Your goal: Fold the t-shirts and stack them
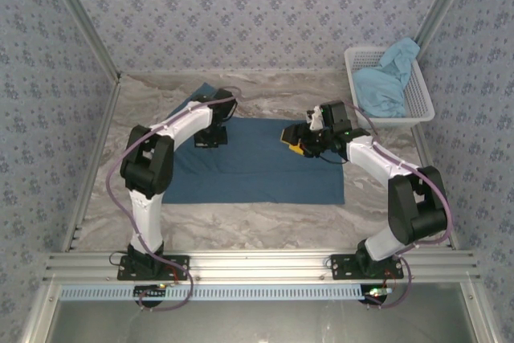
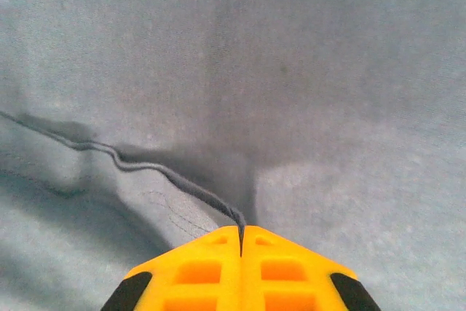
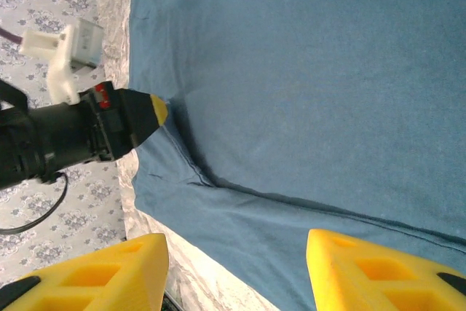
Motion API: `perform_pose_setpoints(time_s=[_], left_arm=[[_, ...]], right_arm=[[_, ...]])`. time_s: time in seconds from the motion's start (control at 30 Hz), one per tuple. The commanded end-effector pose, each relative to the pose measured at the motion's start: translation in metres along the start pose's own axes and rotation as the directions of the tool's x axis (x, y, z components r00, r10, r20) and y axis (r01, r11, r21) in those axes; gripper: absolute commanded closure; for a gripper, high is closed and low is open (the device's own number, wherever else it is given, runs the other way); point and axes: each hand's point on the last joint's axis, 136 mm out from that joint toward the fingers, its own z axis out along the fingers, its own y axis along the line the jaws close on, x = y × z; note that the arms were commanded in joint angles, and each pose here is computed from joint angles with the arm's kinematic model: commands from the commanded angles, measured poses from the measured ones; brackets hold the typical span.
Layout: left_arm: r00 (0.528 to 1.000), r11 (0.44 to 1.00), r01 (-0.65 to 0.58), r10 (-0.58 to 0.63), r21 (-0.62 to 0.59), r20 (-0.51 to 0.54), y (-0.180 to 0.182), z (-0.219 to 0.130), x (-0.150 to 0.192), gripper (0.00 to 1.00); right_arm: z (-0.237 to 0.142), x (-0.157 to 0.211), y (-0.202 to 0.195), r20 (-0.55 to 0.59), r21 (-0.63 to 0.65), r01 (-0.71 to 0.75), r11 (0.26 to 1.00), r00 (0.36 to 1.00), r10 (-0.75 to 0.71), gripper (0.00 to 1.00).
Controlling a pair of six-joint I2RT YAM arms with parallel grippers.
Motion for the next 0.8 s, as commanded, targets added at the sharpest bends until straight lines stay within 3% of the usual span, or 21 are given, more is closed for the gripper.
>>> perform_pose_setpoints(time_s=[0.0,0.33,0.77], left_arm=[[1.000,1.000,-0.009,0.009,0.005,0.019,0.002,-0.022,0.004,1.00],[0.995,0.989,-0.088,0.080,0.122,0.064,-0.035,-0.029,0.004,1.00],[0.985,0.969,-0.166,0.154,0.186,0.074,-0.061,-0.027,0.010,1.00]], right_arm=[[0.002,-0.003,0.007,-0.012,-0.027,-0.001,1.000,1.000,0.000,0.45],[0.004,-0.006,0.006,-0.016,-0.022,-0.003,1.000,1.000,0.002,0.45],[0.005,-0.005,0.004,-0.017,-0.013,-0.008,1.000,1.000,0.008,0.45]])
